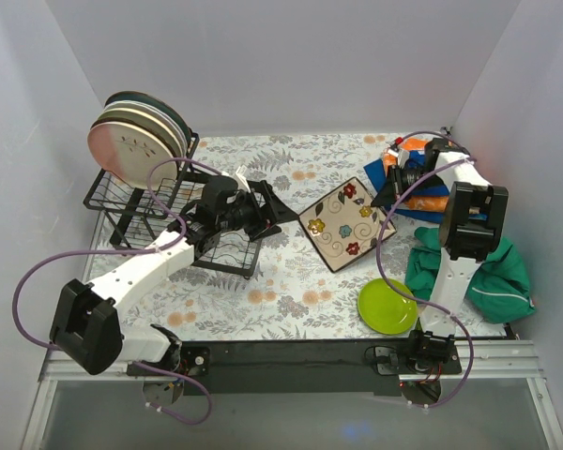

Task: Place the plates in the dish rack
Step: Grab a plate with the right arm

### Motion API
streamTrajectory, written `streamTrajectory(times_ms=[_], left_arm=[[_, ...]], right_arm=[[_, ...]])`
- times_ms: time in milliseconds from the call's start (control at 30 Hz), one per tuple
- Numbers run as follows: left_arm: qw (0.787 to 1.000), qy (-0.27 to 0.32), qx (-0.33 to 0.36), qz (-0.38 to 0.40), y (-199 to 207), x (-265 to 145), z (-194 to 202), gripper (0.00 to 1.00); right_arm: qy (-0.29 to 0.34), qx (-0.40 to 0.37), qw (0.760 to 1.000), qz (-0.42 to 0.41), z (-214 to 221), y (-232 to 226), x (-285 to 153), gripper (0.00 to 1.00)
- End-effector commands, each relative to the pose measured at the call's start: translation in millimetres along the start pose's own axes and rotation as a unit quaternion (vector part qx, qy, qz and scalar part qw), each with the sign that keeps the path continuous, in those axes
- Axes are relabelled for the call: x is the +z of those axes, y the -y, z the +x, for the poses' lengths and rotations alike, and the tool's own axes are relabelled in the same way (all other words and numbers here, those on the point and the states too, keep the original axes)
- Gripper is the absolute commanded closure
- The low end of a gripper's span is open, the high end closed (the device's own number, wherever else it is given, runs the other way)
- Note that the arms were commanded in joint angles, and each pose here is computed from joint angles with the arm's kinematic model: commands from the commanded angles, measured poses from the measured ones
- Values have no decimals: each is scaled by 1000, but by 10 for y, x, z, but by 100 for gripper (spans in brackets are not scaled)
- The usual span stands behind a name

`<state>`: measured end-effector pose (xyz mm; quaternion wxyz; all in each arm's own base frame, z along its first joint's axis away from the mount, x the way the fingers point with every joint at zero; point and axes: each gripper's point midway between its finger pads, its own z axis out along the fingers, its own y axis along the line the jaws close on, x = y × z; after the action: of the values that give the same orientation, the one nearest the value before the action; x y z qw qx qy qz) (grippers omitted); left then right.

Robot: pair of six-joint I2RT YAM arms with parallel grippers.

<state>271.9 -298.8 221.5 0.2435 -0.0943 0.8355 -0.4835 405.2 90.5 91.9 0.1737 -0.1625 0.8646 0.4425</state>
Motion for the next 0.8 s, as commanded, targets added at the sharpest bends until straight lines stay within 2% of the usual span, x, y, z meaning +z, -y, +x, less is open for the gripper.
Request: streamTrajectory(times_ms=[0, 233, 300, 500, 767], left_arm=[[999, -20, 42, 23, 76, 36, 55, 24], [982, -76, 171, 33, 61, 229, 67, 23], [974, -93, 204, 21, -67, 300, 91, 22], [964, -122, 235, 19, -216, 451, 137, 21], [958, -159, 237, 5, -501, 612, 251, 21]], right_arm=[[-13, -82, 997, -1, 7, -294, -100, 99], [-38, -134, 990, -36, 110, -476, 15, 99], [-45, -167, 984, -46, 126, -521, 42, 99], [-68, -215, 970, -93, 223, -794, 231, 99], [-60, -269, 948, -161, 338, -1163, 345, 99]])
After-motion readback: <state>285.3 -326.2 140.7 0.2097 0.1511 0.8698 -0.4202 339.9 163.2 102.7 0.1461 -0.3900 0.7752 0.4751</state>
